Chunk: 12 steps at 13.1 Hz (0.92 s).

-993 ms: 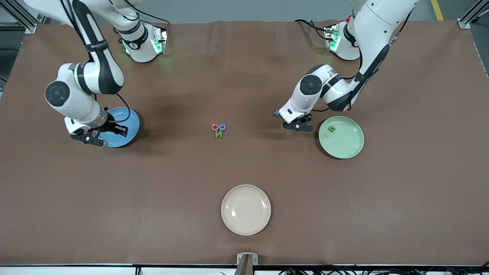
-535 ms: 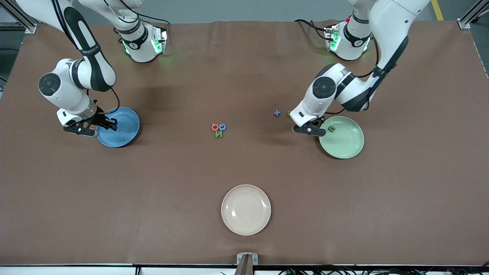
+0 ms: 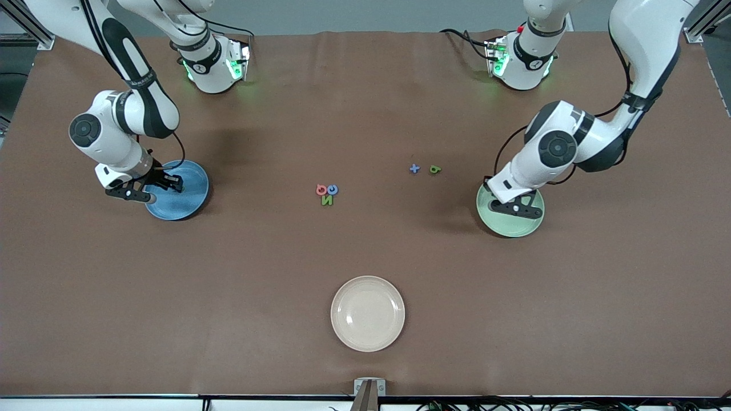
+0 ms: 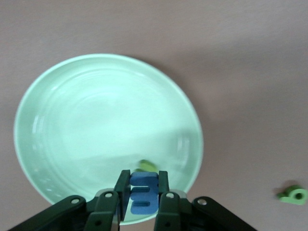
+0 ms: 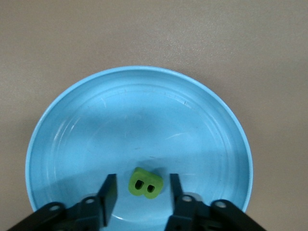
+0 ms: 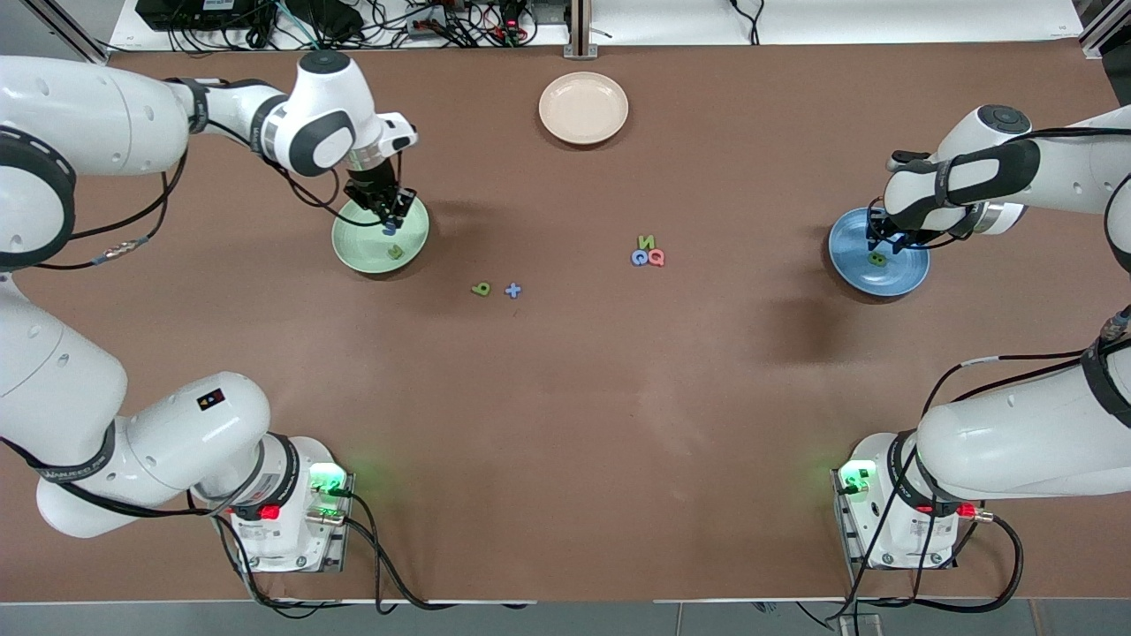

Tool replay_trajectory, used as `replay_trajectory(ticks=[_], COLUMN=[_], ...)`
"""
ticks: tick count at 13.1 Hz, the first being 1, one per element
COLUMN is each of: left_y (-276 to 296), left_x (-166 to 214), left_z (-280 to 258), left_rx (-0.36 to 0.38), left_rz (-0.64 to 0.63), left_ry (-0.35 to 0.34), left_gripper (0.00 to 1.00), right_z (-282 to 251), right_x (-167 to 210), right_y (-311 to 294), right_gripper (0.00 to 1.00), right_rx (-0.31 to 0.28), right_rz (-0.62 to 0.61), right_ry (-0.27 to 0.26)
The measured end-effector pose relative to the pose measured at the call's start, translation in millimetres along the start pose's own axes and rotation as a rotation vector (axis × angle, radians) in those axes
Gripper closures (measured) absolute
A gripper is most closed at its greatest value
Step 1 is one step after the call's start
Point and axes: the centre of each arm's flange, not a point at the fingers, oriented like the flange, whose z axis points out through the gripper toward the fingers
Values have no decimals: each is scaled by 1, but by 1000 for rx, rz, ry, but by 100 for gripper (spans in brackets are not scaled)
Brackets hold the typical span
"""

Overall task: Sort uppercase to blue plate, lowercase to green plate
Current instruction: 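Place the m on the green plate while the right gripper releases B, then grasp the green N with the right gripper while the left gripper reaches b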

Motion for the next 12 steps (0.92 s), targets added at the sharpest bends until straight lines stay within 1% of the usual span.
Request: replay_trajectory(ticks=[3, 4, 5, 6, 7, 8, 9, 12], left_y=[-26, -33, -39, -42, -44, -46, -48, -49], left_x=[-5, -8, -10, -12, -13, -14, -15, -15], left_z=[18, 26, 33, 40, 46, 51, 54, 58], left_rx=[38, 42, 43, 41, 40, 37, 32, 24], left_rz=[25, 31, 37, 46, 55, 60, 62, 64], left_ry=[-14, -23, -31, -36, -41, -46, -50, -51], left_gripper=[73, 73, 73, 73, 73, 73, 73, 73], right_z=[0, 0, -1, -2, -4, -6, -9, -24], right_x=[0, 0, 0, -2, -3, -5, -7, -11], right_y=[-2, -8, -21, -39, -61, -83, -105, -164], right_gripper=[11, 8, 8, 7, 4, 4, 1, 1], right_rx=[2, 3, 3, 3, 4, 5, 9, 32], right_rz=[20, 41, 72, 105, 137, 166, 197, 287], right_ry=[2, 3, 5, 8, 13, 21, 29, 66])
